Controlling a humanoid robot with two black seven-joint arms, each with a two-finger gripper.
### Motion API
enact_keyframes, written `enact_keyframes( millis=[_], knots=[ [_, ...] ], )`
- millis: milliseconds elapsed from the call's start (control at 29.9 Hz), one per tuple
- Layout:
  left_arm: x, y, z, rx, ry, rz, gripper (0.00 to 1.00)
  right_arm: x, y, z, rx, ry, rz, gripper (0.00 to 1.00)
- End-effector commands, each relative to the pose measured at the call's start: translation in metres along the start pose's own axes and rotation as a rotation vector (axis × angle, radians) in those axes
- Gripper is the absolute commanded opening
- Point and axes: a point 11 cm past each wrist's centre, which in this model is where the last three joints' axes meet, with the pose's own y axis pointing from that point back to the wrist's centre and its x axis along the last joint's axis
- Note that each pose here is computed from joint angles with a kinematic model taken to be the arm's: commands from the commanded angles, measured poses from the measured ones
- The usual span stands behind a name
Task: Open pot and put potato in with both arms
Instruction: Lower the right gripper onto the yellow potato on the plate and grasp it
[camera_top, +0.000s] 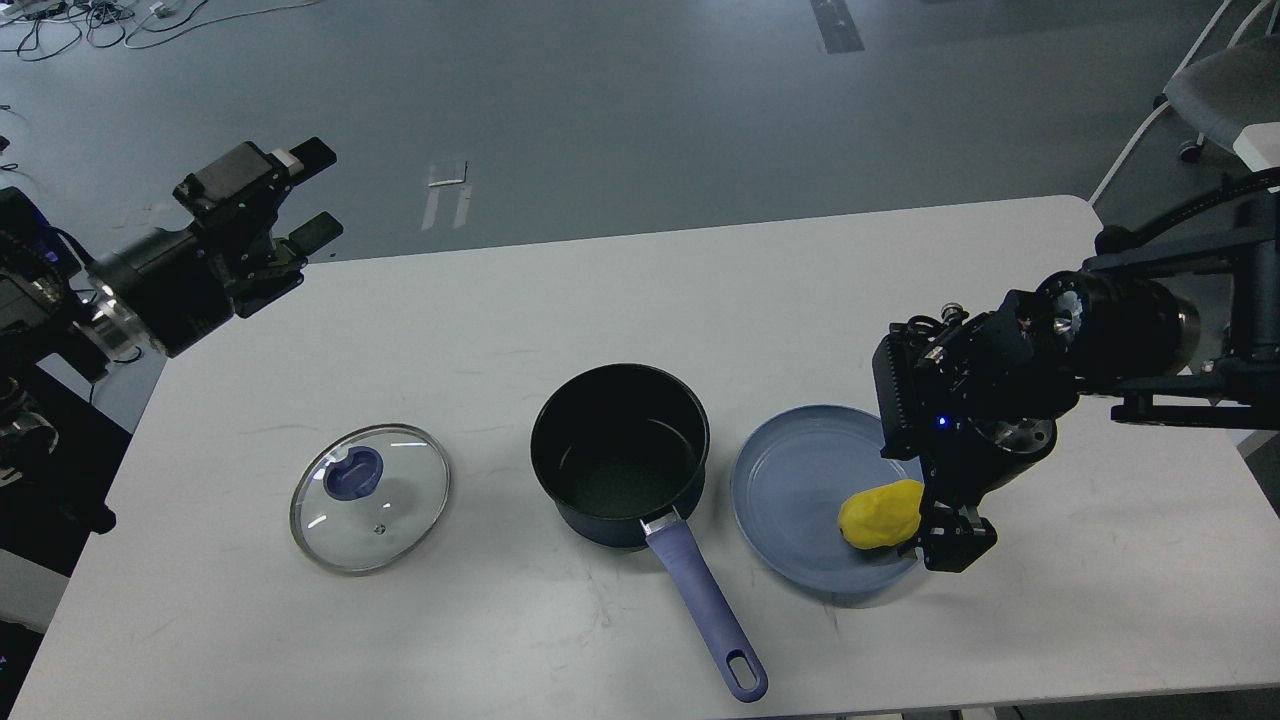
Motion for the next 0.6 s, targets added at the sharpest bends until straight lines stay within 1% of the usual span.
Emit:
enact_keyframes(
  millis=[0,201,234,501,568],
  knots=[
    [-0.001,-0.001,0.000,-0.001,0.001,-0.001,0.98,0.005,-0.006,0.005,-0.007,0.008,-0.008,1.00],
    [0.000,0.000,0.000,0.000,0.001,0.002,0.98,0.014,-0.016,0.005,0.003,0.030,-0.022,0.95],
    [0.001,0.001,0.000,0.001,0.000,0.003,0.98,0.015,-0.018,0.004,0.008,0.035,-0.024,0.93],
    [0.002,0.001,0.001,0.000,-0.001,0.004,0.98,0.011,-0.022,0.002,0.016,0.032,-0.035,0.90],
    [0.002,0.001,0.001,0.000,-0.001,0.004,0.98,0.010,-0.024,0.000,0.022,0.033,-0.039,0.81]
  ],
)
